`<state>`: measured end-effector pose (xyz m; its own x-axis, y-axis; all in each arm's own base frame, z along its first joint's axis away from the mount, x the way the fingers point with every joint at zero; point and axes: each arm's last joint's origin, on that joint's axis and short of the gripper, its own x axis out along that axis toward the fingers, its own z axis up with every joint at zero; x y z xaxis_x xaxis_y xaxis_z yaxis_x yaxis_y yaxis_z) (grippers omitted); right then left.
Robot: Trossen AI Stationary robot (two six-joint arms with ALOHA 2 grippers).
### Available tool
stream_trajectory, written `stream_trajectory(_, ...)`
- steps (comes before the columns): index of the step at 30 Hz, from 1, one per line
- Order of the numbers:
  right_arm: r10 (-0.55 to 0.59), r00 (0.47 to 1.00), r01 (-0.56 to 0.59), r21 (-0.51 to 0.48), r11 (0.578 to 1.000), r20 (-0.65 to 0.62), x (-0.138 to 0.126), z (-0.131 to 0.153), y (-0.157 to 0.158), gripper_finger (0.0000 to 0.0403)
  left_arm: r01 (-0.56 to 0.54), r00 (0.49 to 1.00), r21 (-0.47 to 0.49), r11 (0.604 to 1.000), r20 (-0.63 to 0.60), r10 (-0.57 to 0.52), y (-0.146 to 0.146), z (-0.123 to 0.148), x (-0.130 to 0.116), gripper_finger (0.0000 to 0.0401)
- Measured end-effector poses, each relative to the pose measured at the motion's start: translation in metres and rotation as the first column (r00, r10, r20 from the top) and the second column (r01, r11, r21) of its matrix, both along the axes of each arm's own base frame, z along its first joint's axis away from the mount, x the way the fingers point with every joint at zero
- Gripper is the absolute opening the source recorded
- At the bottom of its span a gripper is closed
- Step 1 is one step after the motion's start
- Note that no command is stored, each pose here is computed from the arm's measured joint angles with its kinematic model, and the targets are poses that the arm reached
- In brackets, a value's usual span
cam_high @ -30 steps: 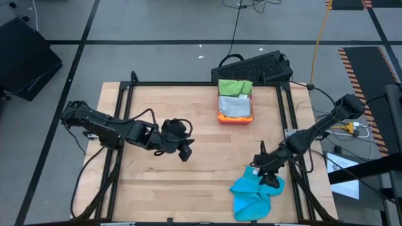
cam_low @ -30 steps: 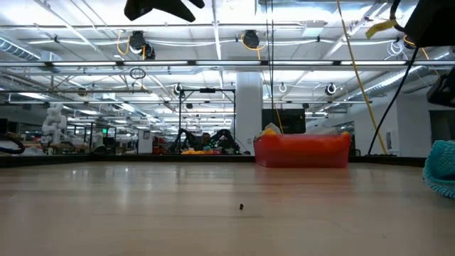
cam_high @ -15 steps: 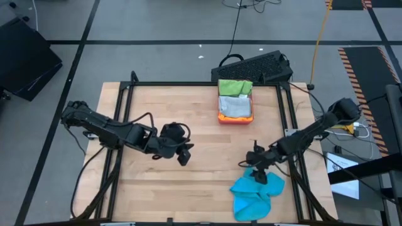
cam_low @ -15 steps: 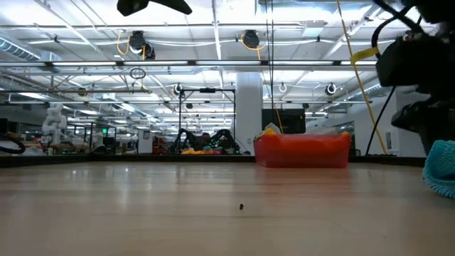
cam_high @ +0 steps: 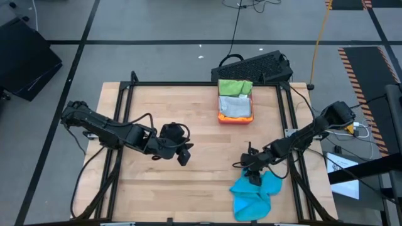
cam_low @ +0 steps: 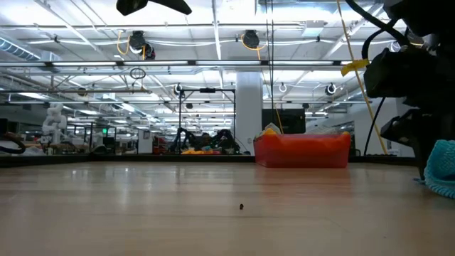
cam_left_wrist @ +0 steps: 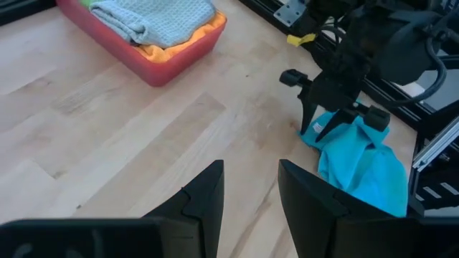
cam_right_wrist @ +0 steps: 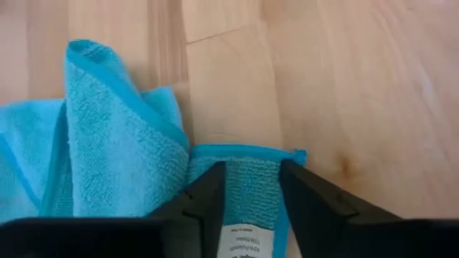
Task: Fold microfiber towels
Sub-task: Fold the blue microfiber cloth
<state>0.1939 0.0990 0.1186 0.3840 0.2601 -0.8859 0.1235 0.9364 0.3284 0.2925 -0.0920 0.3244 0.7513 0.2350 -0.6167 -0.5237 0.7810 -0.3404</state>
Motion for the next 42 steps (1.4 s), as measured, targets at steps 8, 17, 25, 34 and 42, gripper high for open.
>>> stream_trajectory(8, -0.107, 0.993, 0.110, -0.045, 0.993, 0.058, -0.007, 0.020, -0.018, 0.0112, 0.003, 1.000, 0.014, 1.000, -0.027, -0.002, 0.001, -0.002, -0.002, 0.0134)
stream_trajectory(17, -0.034, 0.997, 0.039, -0.079, 0.996, 0.075, -0.010, 0.026, -0.022, 0.0185, -0.008, 1.000, 0.043, 0.999, -0.025, 0.009, 0.002, -0.002, -0.002, 0.0134)
stream_trajectory(25, 0.018, 0.998, -0.014, -0.062, 0.998, 0.060, -0.010, 0.008, -0.021, 0.0223, -0.034, 0.999, 0.025, 0.999, -0.014, 0.035, 0.002, -0.002, -0.002, 0.0134)
stream_trajectory(34, 0.062, 0.994, -0.054, -0.090, 0.994, 0.085, -0.017, -0.001, -0.024, 0.0198, -0.060, 0.998, 0.030, 0.998, -0.004, 0.060, 0.003, -0.001, -0.002, 0.0134)
stream_trajectory(42, 0.075, 0.992, -0.062, -0.130, 0.990, 0.101, -0.028, -0.017, -0.029, 0.0094, -0.067, 0.998, 0.059, 0.996, -0.005, 0.067, 0.005, -0.001, -0.001, 0.0134)
